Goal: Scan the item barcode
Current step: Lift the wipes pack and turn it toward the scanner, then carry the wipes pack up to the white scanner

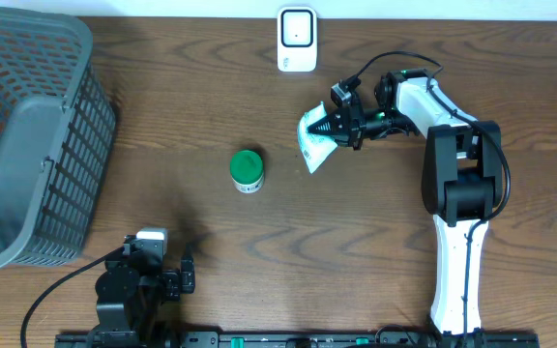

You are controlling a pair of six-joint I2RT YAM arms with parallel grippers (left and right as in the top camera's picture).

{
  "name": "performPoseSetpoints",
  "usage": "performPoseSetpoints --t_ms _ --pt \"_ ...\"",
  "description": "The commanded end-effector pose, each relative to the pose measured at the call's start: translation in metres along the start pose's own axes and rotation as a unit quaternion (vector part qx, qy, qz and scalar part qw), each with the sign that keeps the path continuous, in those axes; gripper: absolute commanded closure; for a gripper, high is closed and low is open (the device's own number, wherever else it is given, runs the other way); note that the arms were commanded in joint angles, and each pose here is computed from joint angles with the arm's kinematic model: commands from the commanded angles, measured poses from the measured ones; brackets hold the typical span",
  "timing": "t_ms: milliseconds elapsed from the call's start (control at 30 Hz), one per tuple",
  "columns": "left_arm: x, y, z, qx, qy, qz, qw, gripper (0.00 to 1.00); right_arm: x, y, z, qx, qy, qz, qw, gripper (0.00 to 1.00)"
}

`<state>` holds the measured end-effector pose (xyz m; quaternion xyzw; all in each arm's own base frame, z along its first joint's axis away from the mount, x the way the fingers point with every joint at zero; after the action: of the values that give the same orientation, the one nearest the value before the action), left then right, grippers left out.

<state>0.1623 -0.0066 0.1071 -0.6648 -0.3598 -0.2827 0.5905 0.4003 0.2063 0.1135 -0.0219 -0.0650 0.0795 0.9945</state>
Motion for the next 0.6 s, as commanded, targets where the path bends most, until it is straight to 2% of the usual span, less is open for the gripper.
performPoseSetpoints --t_ms 0,167,367,433,500,567 --pt "0.001 -0.001 -0.001 -0.002 0.002 -0.002 1.000 0.02 -0.001 0.007 0.016 0.023 0.008 -0.003 1.000 0.99" --pt "0.001 -0.001 -0.001 -0.002 0.002 -0.001 1.000 0.02 -0.015 0.014 0.027 0.001 0.001 0.024 1.000 0.99" --pt "0.001 -0.001 -0.001 -0.002 0.002 -0.002 1.000 0.02 -0.037 0.025 0.071 -0.062 -0.107 0.099 0.987 0.98" --pt "0.001 -0.001 -0.001 -0.002 0.002 -0.001 1.000 0.02 -0.044 0.030 0.071 -0.126 -0.152 0.143 0.970 0.98" --pt "0.001 -0.001 -0.001 -0.002 0.002 -0.002 1.000 0.02 -0.043 0.031 0.053 -0.242 -0.156 0.177 0.941 0.99" --pt "0.001 -0.001 -0.001 -0.002 0.002 -0.001 1.000 0.02 -0.034 0.025 0.029 -0.387 -0.146 0.182 0.892 0.99"
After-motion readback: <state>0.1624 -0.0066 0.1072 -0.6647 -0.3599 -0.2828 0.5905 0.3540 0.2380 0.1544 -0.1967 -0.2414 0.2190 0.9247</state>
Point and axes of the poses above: each gripper's point midway between its finger pads, its own y axis out along the fingers, its own z axis along the line the jaws close on, x = y × z, the point moved 2 cm from there along -y, back along the fingers, and after that the axes turned 12 degrees about -y, right-handed, at the moved point
